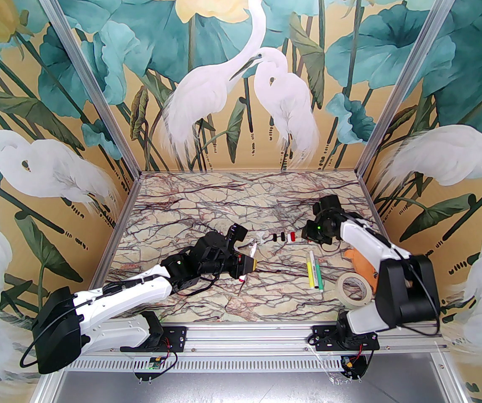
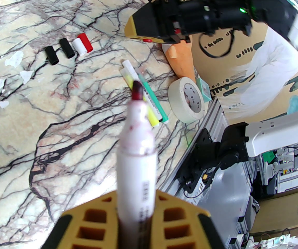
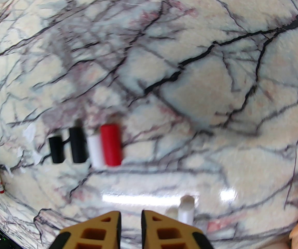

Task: Open the pen caps

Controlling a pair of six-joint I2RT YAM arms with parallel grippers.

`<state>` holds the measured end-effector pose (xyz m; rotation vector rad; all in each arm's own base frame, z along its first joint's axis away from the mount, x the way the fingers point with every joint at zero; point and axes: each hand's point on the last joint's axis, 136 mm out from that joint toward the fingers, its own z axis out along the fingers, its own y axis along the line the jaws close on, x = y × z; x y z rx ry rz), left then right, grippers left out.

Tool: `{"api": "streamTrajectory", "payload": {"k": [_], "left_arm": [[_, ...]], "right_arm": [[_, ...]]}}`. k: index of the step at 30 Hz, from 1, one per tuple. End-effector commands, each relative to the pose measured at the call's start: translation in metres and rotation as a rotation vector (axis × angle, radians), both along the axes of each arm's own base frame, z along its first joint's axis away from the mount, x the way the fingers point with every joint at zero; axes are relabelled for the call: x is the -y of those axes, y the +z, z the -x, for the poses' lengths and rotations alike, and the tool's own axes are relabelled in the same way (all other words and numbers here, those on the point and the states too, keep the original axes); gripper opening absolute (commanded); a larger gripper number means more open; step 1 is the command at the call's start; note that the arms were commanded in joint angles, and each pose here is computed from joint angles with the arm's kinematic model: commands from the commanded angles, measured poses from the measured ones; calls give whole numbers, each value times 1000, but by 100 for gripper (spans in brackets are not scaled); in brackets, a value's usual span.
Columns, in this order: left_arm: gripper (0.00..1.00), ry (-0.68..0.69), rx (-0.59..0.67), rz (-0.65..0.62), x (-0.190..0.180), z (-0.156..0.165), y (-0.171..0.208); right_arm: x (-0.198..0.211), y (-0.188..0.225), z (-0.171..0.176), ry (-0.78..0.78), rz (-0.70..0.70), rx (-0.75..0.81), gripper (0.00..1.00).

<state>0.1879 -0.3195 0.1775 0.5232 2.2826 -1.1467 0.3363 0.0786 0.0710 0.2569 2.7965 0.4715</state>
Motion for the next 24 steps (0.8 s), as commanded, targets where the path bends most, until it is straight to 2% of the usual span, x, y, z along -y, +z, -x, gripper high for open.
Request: {"api": "streamTrajectory", "payload": {"k": [1,9,24], "left_arm": [[5,25,22,-19,-8,-3,0],[5,26,13,-26,-8,-3,-3],[5,29,-4,-49,-7,-4,-11]], "right_arm": [[-4,0,-17,48,-19,20,19],[-10,-20,-32,85,-32,-27,21],[-6,-43,-34,85,-5,-87,24]]}}
